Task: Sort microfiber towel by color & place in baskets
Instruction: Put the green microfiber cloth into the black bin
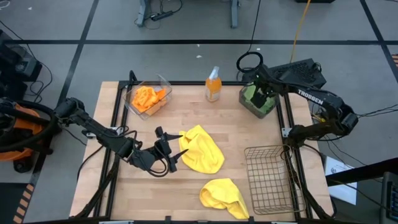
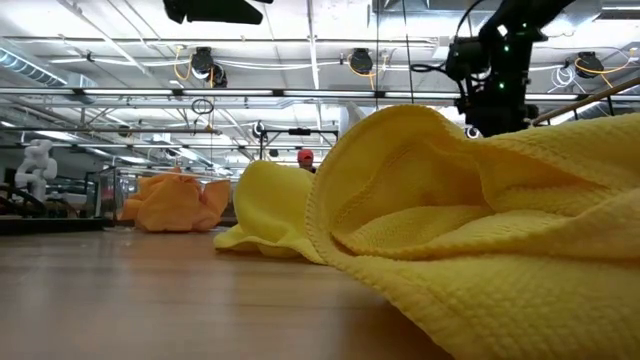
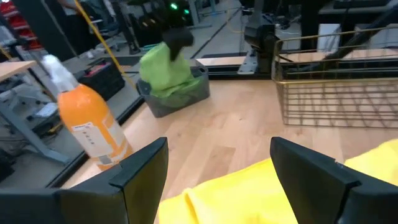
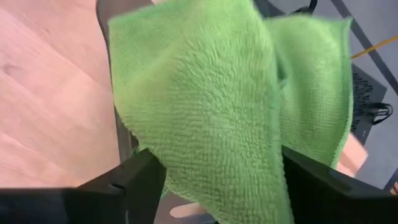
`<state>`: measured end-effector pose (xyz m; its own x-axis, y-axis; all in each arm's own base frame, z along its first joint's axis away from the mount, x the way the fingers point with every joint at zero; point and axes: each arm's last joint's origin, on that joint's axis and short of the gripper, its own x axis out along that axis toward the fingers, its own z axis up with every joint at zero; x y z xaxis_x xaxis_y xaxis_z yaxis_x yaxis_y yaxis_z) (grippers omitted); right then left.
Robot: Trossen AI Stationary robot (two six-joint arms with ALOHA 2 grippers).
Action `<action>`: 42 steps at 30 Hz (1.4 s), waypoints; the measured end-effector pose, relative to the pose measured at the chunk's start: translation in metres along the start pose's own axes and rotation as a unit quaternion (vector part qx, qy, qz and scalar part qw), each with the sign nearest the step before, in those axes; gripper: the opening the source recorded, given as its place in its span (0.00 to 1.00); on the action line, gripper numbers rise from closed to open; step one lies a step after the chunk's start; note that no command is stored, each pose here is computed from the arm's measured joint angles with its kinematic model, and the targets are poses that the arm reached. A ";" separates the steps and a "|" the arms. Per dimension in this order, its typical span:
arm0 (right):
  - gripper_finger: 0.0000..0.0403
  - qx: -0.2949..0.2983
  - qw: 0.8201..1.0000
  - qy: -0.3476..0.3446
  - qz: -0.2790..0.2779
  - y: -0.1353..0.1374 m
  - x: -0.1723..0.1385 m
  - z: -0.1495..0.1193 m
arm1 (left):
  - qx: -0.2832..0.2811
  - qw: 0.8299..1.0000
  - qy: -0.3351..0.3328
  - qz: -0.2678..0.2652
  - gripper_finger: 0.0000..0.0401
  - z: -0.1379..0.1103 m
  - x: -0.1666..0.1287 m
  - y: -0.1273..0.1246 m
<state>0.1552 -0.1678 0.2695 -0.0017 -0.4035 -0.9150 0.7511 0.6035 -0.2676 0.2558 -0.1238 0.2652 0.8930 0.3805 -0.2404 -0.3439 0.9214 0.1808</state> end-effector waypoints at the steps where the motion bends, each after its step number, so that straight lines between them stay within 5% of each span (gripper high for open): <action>1: 0.67 -0.001 1.000 -0.003 0.000 -0.001 -0.004 0.002 | 0.000 1.000 0.001 -0.005 0.72 0.000 0.000 0.000; 9: 0.60 -0.003 0.999 -0.041 0.006 -0.008 -0.035 0.009 | 0.000 1.000 0.002 -0.016 0.72 0.000 0.000 -0.001; 23: 0.02 -0.010 0.998 -0.069 0.002 -0.003 -0.021 0.008 | 0.000 1.000 0.002 -0.016 0.72 0.000 0.000 -0.001; 32: 0.14 -0.001 0.991 -0.137 0.004 -0.006 -0.038 0.010 | 0.000 1.000 0.002 -0.016 0.72 0.000 0.000 -0.001; 42: 0.01 -0.015 0.999 -0.030 -0.005 0.001 0.036 0.019 | -0.012 1.000 0.002 -0.016 0.72 0.000 0.000 -0.001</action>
<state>0.1687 -0.1947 0.2415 0.0307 -0.4491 -0.8929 0.7317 0.6188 -0.2860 0.2560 -0.1247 0.2649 0.9023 0.3511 -0.2502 -0.3220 0.9347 0.1507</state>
